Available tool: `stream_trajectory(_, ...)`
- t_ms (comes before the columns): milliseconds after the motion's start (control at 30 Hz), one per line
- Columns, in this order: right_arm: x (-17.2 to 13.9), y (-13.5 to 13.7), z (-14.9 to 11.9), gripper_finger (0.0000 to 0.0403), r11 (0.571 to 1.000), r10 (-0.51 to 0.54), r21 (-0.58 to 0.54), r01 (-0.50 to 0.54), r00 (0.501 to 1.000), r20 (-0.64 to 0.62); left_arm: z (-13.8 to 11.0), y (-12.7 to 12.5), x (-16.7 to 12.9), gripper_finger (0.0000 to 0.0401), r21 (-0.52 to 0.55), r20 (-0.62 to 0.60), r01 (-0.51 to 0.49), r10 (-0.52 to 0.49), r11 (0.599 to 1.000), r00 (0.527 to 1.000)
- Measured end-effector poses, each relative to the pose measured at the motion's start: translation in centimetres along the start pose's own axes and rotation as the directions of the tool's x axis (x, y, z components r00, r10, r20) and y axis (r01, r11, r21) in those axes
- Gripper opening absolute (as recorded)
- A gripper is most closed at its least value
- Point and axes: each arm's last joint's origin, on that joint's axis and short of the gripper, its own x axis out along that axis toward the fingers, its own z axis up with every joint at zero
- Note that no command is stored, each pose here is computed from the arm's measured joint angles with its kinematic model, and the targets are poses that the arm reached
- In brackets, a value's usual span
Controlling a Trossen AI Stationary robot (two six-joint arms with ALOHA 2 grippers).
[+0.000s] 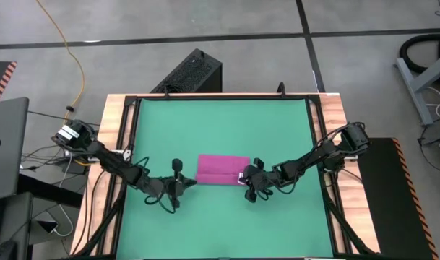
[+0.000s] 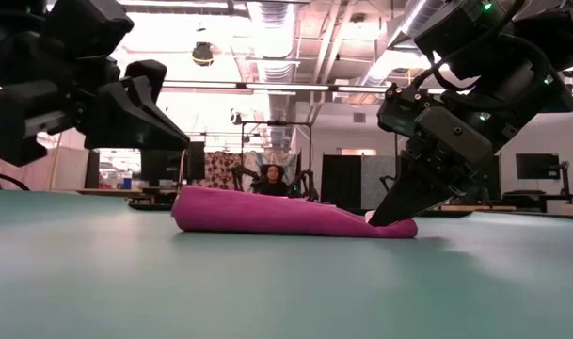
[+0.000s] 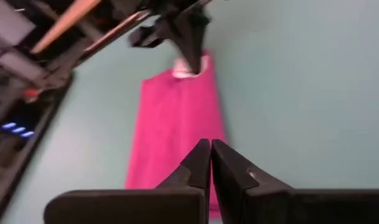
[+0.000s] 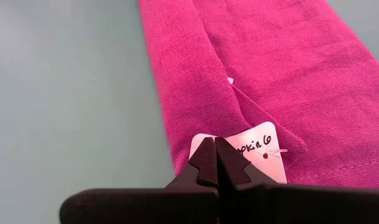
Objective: Roll towel into tight, uniform cylinder
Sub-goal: Roll the pink towel
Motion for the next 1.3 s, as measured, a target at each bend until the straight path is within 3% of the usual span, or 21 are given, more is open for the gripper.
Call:
stream_trajectory(167,0.0,0.0,0.0,0.0005,1.0,0.0,-0.001,0.0,1.0,0.0,-1.4,0.9,1.5,0.0,-0.022,-0.034,0.121,-0.122,0.992,0.992)
stream_trajectory(333,0.0,0.0,0.0,0.0005,1.0,0.0,0.0,0.0,1.0,0.001,-2.3,2.2,2.8,0.0,0.003,-0.043,0.118,-0.118,0.993,0.992)
stream_trajectory(633,0.0,0.0,0.0,0.0005,1.0,-0.003,-0.001,0.003,1.0,0.002,-4.3,3.8,4.5,0.0,-0.051,-0.083,0.132,-0.136,0.99,0.987)
stream_trajectory(1100,-0.1,0.0,0.0,0.0008,0.999,-0.042,0.016,0.041,0.998,0.037,-7.7,3.1,6.4,0.0,-0.144,-0.161,0.152,-0.175,0.978,0.971)
stream_trajectory(1300,-2.3,0.9,0.3,0.0009,0.996,-0.083,-0.007,0.084,0.991,0.101,-8.2,2.9,6.2,0.0,-0.178,-0.206,0.146,-0.182,0.973,0.961)
